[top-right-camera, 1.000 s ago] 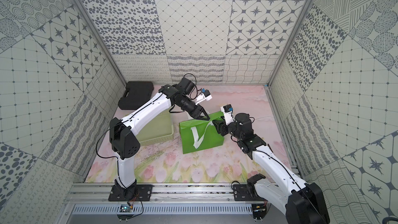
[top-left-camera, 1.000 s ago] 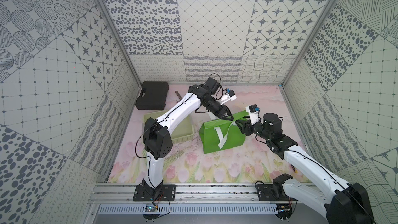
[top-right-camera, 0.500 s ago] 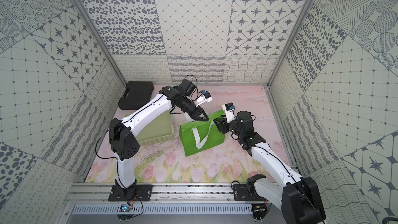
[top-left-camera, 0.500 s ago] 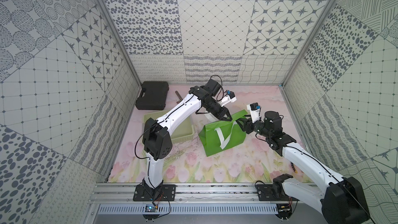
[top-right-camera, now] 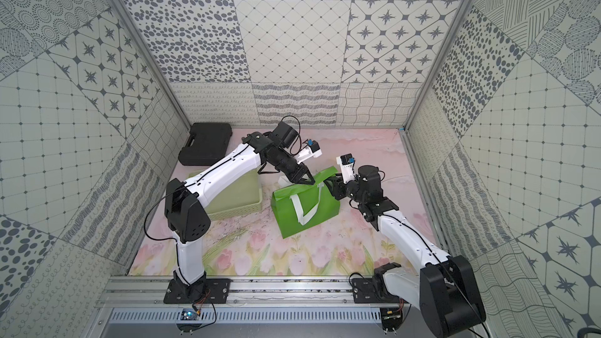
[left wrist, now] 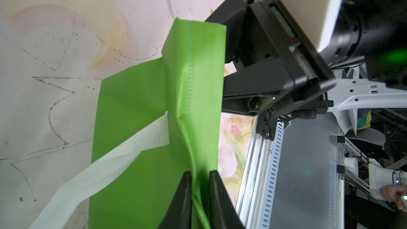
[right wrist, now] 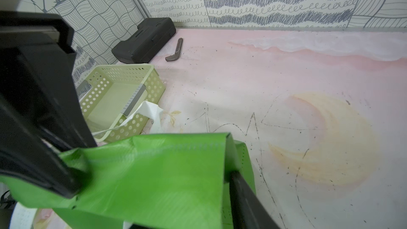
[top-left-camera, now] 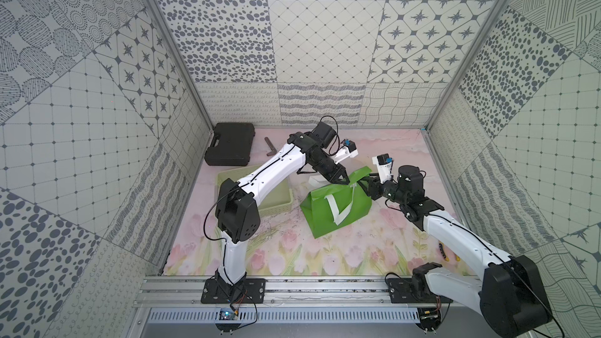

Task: Place the ice pack in the delivery bag
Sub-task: Seal the delivery bag at the center of the board.

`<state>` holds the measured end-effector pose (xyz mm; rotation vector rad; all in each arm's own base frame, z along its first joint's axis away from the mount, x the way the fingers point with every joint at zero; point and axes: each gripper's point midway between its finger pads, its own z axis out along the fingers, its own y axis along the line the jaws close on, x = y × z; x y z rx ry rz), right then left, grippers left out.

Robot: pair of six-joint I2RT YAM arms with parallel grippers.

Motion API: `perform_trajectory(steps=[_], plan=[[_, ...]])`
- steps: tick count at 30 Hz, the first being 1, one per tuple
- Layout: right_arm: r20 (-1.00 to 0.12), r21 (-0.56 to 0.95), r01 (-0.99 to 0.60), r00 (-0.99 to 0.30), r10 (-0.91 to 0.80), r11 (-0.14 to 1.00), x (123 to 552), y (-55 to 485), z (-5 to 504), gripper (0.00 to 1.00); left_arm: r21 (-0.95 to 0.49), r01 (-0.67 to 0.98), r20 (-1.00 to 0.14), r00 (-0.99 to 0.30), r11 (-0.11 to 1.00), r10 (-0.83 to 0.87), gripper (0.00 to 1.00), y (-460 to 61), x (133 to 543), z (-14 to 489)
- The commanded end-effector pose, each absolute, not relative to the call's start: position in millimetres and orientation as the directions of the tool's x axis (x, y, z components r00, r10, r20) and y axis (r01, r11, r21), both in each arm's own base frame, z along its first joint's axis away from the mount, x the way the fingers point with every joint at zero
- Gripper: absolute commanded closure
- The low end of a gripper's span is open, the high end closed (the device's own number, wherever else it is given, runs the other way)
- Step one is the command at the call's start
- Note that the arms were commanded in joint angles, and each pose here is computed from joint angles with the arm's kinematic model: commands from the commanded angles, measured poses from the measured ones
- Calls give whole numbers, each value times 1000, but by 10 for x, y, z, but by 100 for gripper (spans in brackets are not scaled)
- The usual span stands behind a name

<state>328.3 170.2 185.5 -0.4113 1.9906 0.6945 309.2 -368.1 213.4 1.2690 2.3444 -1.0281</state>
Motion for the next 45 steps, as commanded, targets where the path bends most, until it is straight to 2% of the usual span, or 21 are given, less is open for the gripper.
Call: perform_trajectory(steps=[1, 6, 12, 16, 18, 25, 26, 27, 28, 39, 45], plan=[[-892, 285, -535, -451, 17, 795, 3400, 1667, 1999, 55, -419, 824, -479, -558, 382, 678, 88, -3536, 2953, 1974], [-892, 267, -528, -453, -1, 806, 3334, 1615, 2003, 53, -393, 829, -475, -553, 397, 685, 100, -3496, 2977, 1939], [-862, 302, -488, -506, 16, 819, 3197, 1521, 1976, 51, -360, 840, -491, -541, 407, 683, 100, -3480, 3029, 1967], [-860, 306, -437, -509, 48, 846, 3169, 1396, 1944, 57, -355, 844, -505, -534, 401, 677, 100, -3496, 3037, 2008], [-861, 312, -438, -505, 56, 843, 3183, 1388, 1964, 63, -346, 844, -506, -536, 410, 675, 100, -3481, 3054, 2022], [-865, 335, -479, -497, 63, 811, 3223, 1479, 2012, 67, -312, 846, -530, -532, 431, 660, 100, -3468, 3100, 2129], [-867, 335, -481, -495, 64, 810, 3230, 1482, 2021, 67, -317, 847, -538, -531, 427, 655, 82, -3480, 3095, 2166], [-868, 334, -484, -493, 63, 809, 3230, 1487, 2021, 67, -320, 847, -545, -532, 425, 649, 72, -3492, 3099, 2192], [-870, 334, -488, -490, 64, 807, 3232, 1492, 2030, 68, -324, 849, -554, -529, 418, 643, 69, -3511, 3098, 2223], [-874, 335, -503, -482, 64, 797, 3268, 1526, 2052, 72, -387, 848, -601, -530, 363, 598, 67, -3827, 3281, 2350], [-873, 344, -518, -483, 64, 783, 3297, 1567, 2066, 75, -407, 848, -613, -529, 339, 587, 71, -3972, 3369, 2359]])
